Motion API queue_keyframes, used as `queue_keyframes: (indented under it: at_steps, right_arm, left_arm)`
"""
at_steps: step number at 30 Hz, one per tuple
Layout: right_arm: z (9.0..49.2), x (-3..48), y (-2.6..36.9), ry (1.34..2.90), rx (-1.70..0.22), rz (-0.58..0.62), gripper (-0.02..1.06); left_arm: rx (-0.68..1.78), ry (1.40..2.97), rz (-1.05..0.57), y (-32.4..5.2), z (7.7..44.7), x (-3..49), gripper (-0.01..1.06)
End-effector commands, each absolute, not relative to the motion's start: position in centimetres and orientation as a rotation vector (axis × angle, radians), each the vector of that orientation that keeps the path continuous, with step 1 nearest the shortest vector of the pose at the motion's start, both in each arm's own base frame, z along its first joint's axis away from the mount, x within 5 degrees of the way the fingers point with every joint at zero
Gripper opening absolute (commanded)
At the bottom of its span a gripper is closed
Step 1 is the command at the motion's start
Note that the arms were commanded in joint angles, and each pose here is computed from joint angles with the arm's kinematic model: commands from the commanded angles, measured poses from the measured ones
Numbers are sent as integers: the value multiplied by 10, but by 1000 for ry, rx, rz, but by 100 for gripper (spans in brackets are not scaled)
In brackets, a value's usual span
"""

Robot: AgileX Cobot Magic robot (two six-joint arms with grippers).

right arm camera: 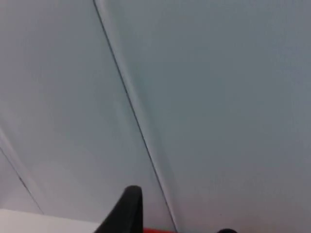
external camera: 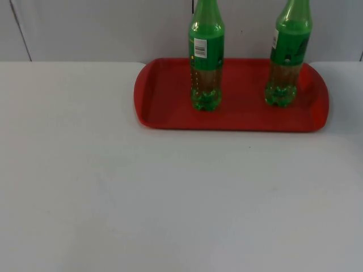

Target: Place the bottle upright on the tray.

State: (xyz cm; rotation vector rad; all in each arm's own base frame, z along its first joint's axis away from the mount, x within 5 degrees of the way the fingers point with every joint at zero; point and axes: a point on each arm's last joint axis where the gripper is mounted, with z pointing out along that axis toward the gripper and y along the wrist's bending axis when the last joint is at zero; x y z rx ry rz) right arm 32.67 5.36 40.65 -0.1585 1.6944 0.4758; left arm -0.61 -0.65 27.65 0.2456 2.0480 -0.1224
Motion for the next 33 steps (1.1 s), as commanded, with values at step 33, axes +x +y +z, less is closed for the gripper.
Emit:
queue_keyframes:
  at_steps: [33]
  right_arm:
    - [331, 305, 5, 1946, -167, 687, 105]
  left_arm:
    - [237, 2050, -122, -6, 275, -6, 105]
